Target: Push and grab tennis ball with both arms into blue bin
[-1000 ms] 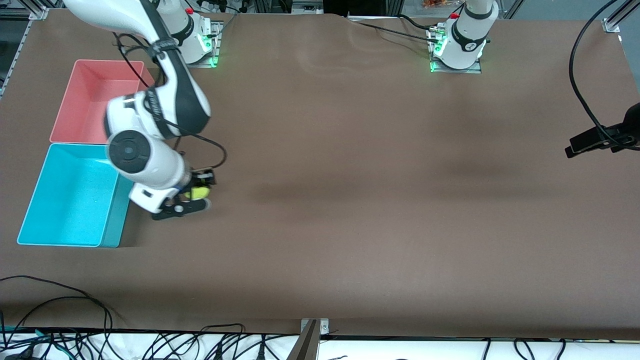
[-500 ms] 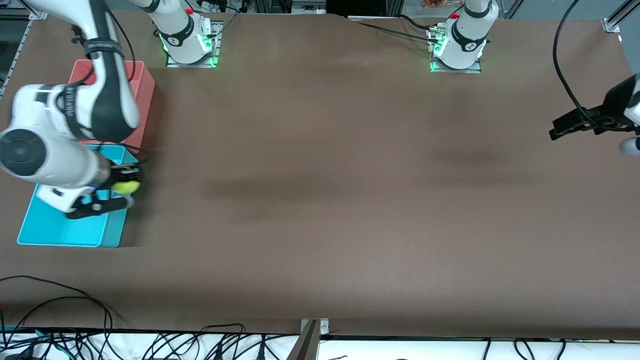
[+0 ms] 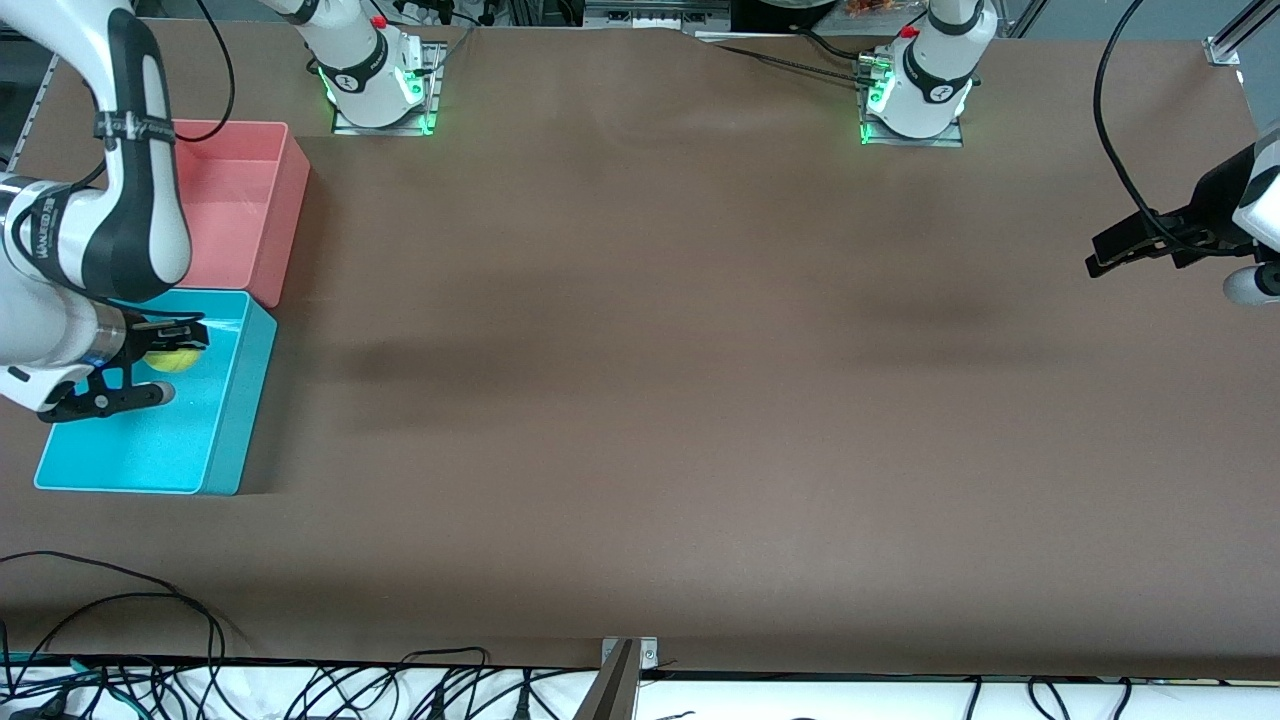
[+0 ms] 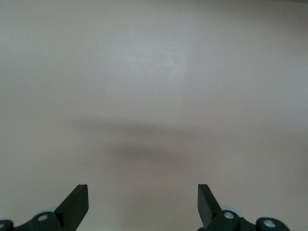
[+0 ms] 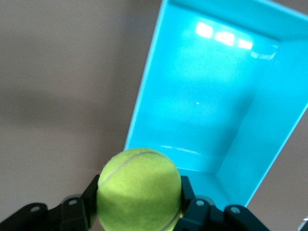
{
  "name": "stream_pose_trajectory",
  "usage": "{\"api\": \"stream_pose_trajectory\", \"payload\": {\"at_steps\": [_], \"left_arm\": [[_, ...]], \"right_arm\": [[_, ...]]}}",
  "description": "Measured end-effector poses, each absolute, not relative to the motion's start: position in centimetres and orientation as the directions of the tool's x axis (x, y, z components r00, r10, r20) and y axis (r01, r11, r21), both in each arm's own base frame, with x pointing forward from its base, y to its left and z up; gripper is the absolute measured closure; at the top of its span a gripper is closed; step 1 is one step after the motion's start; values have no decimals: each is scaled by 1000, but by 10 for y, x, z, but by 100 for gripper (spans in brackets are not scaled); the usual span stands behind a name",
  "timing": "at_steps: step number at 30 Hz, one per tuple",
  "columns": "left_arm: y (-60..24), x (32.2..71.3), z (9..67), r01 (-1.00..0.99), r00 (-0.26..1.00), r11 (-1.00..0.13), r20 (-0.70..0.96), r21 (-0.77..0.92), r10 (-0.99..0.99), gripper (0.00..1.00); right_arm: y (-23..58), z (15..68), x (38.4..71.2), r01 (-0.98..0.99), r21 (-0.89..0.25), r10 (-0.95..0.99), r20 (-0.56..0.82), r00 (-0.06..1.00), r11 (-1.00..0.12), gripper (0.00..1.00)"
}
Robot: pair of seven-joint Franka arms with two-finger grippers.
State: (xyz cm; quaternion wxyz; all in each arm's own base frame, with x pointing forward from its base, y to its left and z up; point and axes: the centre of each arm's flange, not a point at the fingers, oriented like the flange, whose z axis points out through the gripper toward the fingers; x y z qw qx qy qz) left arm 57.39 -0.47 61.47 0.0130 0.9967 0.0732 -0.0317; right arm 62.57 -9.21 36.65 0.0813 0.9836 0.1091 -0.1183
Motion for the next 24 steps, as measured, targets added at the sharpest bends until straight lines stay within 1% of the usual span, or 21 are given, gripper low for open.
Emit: {"api": "stream_pose_trajectory", "payload": {"at_steps": [11, 16, 24], "left_arm": [[-6, 574, 615, 145, 988, -989, -65, 21, 143, 0], [-5, 574, 615, 146, 987, -989, -65, 21, 144, 0], [-1, 574, 615, 153, 986, -988, -63, 21, 152, 0]], "right_arm": [[-150, 302, 592, 198, 108, 159, -294, 942, -974, 33], [-172, 273, 584, 155, 64, 129, -299, 946, -986, 33], [-184, 223, 578, 116, 23, 103, -322, 941, -993, 33]]}}
